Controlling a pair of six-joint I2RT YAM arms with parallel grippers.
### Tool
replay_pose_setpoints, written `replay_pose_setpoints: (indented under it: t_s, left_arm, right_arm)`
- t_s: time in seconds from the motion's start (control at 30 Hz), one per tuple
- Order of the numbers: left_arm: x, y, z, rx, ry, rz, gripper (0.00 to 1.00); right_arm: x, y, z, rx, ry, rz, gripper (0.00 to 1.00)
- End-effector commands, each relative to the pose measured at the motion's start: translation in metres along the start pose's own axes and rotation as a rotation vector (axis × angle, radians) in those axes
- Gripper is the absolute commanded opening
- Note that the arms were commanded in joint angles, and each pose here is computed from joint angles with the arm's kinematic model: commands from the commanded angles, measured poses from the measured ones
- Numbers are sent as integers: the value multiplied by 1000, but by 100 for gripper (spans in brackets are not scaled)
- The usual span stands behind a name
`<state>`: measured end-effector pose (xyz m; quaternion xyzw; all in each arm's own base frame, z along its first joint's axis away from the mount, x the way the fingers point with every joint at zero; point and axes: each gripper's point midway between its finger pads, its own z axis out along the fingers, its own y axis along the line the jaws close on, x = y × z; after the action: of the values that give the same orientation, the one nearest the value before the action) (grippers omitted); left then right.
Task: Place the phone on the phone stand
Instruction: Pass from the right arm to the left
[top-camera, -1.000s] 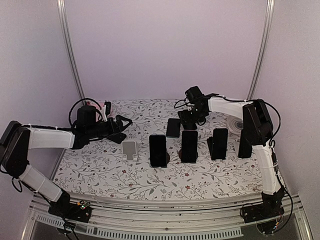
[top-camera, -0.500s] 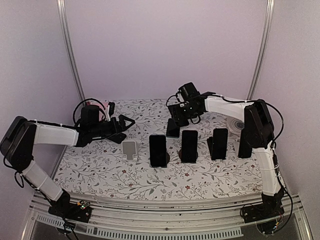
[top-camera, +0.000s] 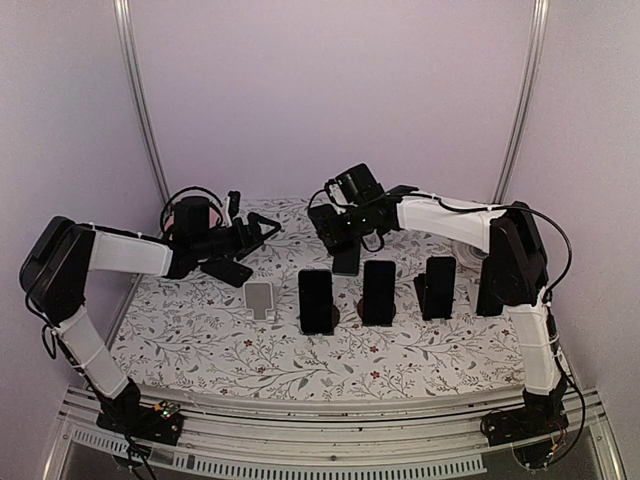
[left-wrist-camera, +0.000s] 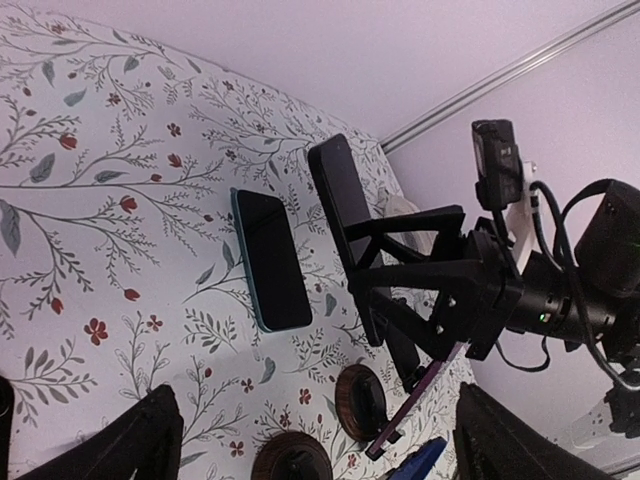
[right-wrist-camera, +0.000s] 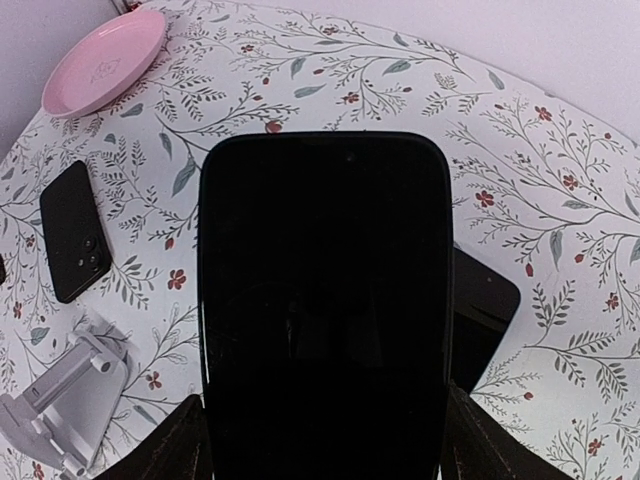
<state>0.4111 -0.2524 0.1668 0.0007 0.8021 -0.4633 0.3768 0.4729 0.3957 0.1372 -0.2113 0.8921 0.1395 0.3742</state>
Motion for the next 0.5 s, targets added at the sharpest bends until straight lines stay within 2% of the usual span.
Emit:
replay_pose_setpoints:
  t_s: [0.0, 0.23, 0.47]
  left_arm:
    - [-18, -13, 11, 61, -29, -14, 94]
    - [-28, -18, 37, 88, -20, -41, 91]
    - [-31, -17, 57, 101, -11, -64, 82]
  right_arm:
    - [-48, 20, -40, -36, -152, -20, 63]
    - [-51, 34, -45, -54, -169, -45, 63]
    - [-55, 45, -53, -74, -186, -63, 63]
